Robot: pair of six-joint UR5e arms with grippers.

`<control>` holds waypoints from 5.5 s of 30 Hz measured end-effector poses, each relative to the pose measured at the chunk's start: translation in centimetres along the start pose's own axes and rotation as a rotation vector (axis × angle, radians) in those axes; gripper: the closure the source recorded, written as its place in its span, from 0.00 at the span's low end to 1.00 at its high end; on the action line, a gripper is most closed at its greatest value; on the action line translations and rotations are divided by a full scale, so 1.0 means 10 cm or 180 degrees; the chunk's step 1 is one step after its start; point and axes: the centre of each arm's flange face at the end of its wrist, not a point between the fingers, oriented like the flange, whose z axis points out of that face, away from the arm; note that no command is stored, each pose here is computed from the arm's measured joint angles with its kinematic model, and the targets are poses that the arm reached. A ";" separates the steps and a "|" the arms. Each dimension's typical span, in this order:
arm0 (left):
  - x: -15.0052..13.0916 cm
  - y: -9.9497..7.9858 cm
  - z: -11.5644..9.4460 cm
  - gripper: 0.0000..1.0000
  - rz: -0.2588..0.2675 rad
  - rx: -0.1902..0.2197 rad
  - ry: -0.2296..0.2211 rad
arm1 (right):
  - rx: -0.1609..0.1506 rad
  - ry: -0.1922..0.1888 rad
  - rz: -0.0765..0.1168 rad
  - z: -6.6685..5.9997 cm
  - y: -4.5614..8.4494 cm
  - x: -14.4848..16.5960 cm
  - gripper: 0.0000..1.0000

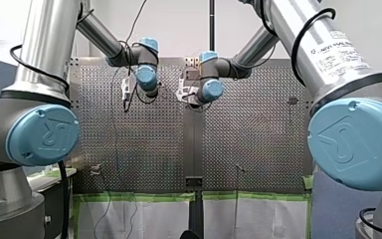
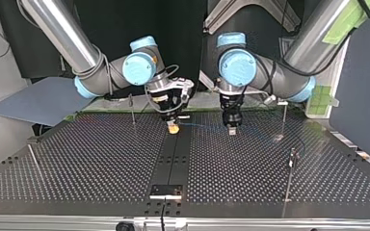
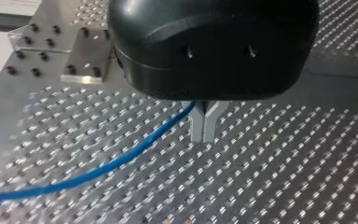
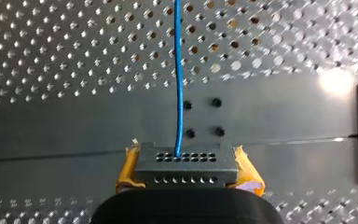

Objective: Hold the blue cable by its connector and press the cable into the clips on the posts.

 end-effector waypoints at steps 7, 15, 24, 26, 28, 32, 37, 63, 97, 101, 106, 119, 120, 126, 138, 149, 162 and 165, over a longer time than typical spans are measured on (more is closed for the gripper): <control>0.25 -0.18 -0.25 1.00 0.0028 0.0024 -0.0002 | -0.0183 0.0020 -0.0123 -0.06 0.11 -0.23 1.00; 0.68 -0.34 -0.46 1.00 0.0147 0.0107 0.0074 | -0.0302 0.0027 -0.0216 -0.13 0.26 -0.47 1.00; 1.28 -0.45 -0.56 1.00 0.0238 0.0193 0.0236 | -0.0372 0.0035 -0.0164 -0.24 0.37 -0.74 1.00; 1.41 -0.45 -0.59 1.00 0.0255 0.0215 0.0264 | -0.0373 0.0037 -0.0128 -0.27 0.38 -0.81 1.00; 1.48 -0.47 -0.60 1.00 0.0257 0.0226 0.0266 | -0.0373 0.0036 -0.0114 -0.30 0.39 -0.87 1.00; 1.63 -0.50 -0.58 1.00 0.0259 0.0245 0.0264 | -0.0401 0.0019 -0.0094 -0.36 0.44 -1.03 1.00; 1.81 -0.58 -0.58 1.00 0.0263 0.0291 0.0264 | -0.0428 -0.0087 -0.0079 -0.43 0.50 -1.39 1.00; 2.72 -0.90 -0.53 1.00 0.0416 0.0348 0.0164 | -0.0937 -0.0495 -0.0061 -1.10 1.01 -2.85 1.00; 3.84 -1.78 -0.71 1.00 0.0317 0.0753 -0.0004 | -0.1322 -0.0821 0.0191 -2.05 1.98 -3.96 1.00; 3.99 -1.83 -0.69 1.00 0.0352 0.0767 0.0035 | -0.1295 -0.0637 0.0204 -1.95 2.12 -3.81 1.00; 4.10 -1.85 -0.68 1.00 0.0382 0.0782 0.0071 | -0.1261 -0.0388 0.0209 -1.81 2.28 -3.58 1.00; 4.00 -2.11 -0.57 1.00 0.0250 0.0827 -0.0031 | -0.1212 0.0362 0.0092 -1.51 2.71 -2.85 1.00; 4.01 -2.13 -0.56 1.00 0.0251 0.0830 -0.0025 | -0.1210 0.0403 0.0081 -1.48 2.73 -2.82 1.00; 4.19 -2.23 -0.57 1.00 0.0265 0.0849 0.0076 | -0.1236 0.0491 0.0051 -1.40 2.84 -2.87 1.00; 4.24 -2.50 -0.56 1.00 0.0172 0.0726 0.0065 | -0.1300 0.0372 0.0048 -1.33 3.01 -3.20 1.00; 4.00 -2.82 -0.43 1.00 -0.0012 0.0681 -0.0098 | -0.1423 0.0283 0.0145 -1.32 3.23 -3.32 1.00; 4.07 -2.99 -0.29 1.00 -0.0008 0.0684 -0.0103 | -0.1579 0.0217 0.0185 -1.25 3.55 -3.26 1.00; 4.04 -3.02 -0.27 1.00 -0.0031 0.0711 -0.0123 | -0.1615 0.0217 0.0159 -1.26 3.61 -3.25 1.00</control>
